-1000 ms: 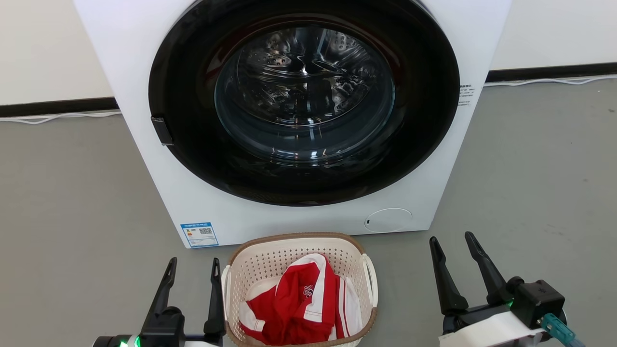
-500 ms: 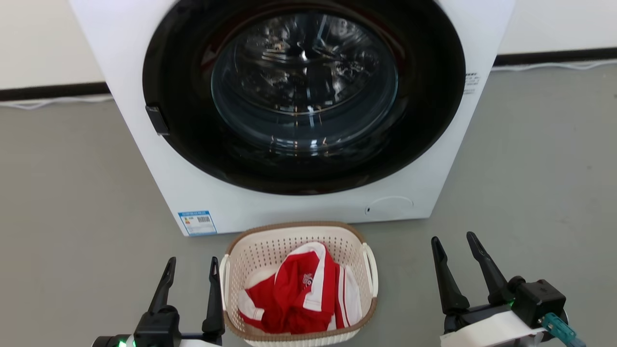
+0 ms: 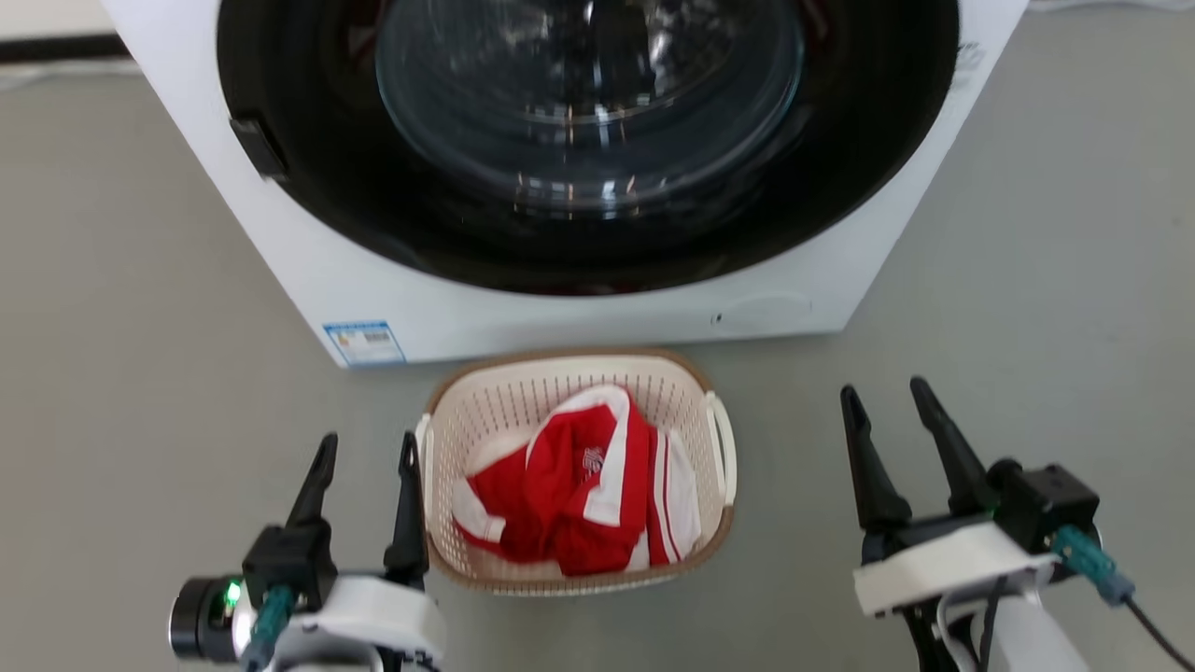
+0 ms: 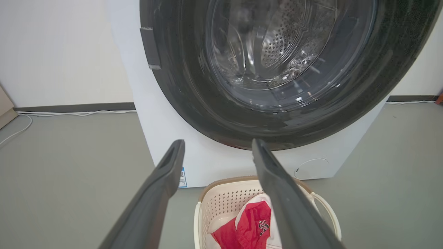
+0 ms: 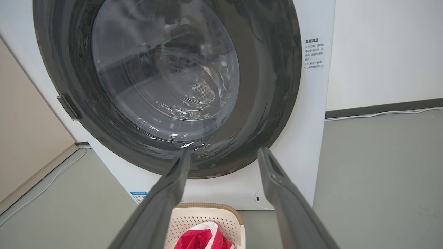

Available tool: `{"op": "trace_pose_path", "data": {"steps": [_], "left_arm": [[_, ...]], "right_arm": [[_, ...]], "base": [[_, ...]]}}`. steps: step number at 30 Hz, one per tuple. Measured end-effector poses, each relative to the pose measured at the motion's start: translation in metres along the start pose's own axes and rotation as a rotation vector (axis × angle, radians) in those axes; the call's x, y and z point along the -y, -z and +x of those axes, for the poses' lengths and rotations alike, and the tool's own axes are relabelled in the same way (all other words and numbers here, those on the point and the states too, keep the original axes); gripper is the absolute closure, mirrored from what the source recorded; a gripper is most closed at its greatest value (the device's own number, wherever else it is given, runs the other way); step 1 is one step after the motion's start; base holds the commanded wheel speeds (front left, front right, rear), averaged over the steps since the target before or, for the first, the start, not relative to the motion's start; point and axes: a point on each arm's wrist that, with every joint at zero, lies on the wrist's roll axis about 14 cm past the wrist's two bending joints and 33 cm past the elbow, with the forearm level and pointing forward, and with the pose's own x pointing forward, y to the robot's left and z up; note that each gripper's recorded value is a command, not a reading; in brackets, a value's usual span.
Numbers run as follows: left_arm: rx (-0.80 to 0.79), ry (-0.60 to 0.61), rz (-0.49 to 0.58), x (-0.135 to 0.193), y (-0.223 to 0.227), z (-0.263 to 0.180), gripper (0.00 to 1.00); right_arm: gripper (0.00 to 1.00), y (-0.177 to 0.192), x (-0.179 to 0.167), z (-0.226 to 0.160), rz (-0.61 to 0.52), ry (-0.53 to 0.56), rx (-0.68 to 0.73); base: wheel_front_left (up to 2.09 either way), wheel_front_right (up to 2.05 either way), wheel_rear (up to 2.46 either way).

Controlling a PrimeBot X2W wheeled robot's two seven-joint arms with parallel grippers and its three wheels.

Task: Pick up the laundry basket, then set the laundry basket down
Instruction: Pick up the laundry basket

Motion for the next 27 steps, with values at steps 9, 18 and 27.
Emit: {"op": "trace_pose_path", "data": {"steps": [9, 18, 27], "left_arm": [[-0.114, 0.02, -0.021, 0.0, 0.045, 0.042, 0.0], [-0.265, 0.005, -0.054, -0.006, 0.111, 0.084, 0.0], [-0.436, -0.014, -0.06, -0.016, 0.183, 0.098, 0.0]], "right_arm": [[0.0, 0.039, 0.012, 0.044, 0.006, 0.015, -0.094], [0.0, 0.097, 0.023, 0.092, 0.013, 0.023, -0.209], [0.0, 0.17, 0.029, 0.116, 0.023, 0.026, -0.352]], "base": [[0.0, 0.0, 0.0], [0.0, 0.0, 0.0], [0.0, 0.0, 0.0]]}}
